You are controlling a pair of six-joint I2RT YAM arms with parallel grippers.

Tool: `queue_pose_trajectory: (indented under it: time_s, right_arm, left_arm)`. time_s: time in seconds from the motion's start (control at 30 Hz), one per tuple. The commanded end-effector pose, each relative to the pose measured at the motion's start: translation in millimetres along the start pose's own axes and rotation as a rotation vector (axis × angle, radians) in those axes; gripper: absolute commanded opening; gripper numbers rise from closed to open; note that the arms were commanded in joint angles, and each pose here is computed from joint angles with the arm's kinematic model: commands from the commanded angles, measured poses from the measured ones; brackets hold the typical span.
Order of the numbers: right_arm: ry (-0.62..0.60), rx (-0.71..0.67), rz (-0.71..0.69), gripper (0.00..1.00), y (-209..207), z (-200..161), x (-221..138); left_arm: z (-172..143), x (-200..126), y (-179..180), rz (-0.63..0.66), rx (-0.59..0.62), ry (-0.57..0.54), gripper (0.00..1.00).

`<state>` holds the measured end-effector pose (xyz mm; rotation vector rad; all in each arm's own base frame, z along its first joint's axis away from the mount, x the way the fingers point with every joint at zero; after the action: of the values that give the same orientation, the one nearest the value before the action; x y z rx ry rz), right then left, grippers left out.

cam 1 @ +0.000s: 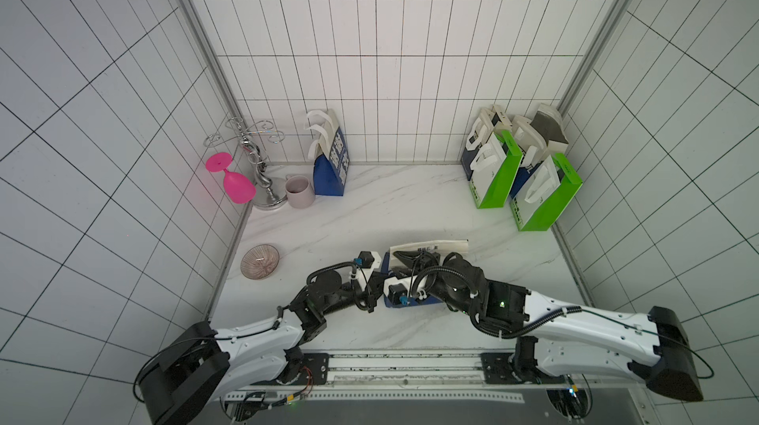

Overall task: Open the takeout bag
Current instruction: Open the takeout bag at the center of the board.

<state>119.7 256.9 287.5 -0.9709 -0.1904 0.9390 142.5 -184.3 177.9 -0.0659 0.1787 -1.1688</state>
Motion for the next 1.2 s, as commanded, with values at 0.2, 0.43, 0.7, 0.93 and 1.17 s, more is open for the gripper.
queue_pose_trajectory:
  time_s: [0.2, 0.43, 0.7, 0.93, 1.17]
  right_arm:
    - [0.076, -0.088, -0.091, 0.43, 7.4, -6.6, 13.0]
    - [0.106, -0.102, -0.181, 0.38, 3.9, -7.1, 17.5]
    - [0.143, -0.117, -0.206, 0.32, 4.4, -9.6, 21.4]
    - [0.161, -0.118, -0.197, 0.18, 7.4, -11.5, 24.6]
    - [0.163, -0.067, -0.219, 0.02, 2.4, -8.7, 24.3]
  left_arm:
    - [16.2, 0.2, -4.8, -0.043, 0.030, -0.077, 0.00]
    - [17.7, -2.1, -5.8, -0.039, 0.038, -0.084, 0.00]
    - [18.2, -2.5, -5.8, -0.039, 0.038, -0.086, 0.00]
    - [18.4, -2.0, -6.3, -0.043, 0.039, -0.086, 0.00]
    - [19.3, -2.5, -6.6, -0.043, 0.043, -0.089, 0.00]
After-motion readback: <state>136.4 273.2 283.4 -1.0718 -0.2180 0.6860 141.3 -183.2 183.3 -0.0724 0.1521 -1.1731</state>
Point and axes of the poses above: each gripper's point midway between its finger pads, its own x axis out along the fingers, its own y axis along the line the jaws close on, z = x × y, the point moved 10 cm from there along -x, back along the fingers, and after that the axes turned 8 degrees about x, right-handed, at the moved point
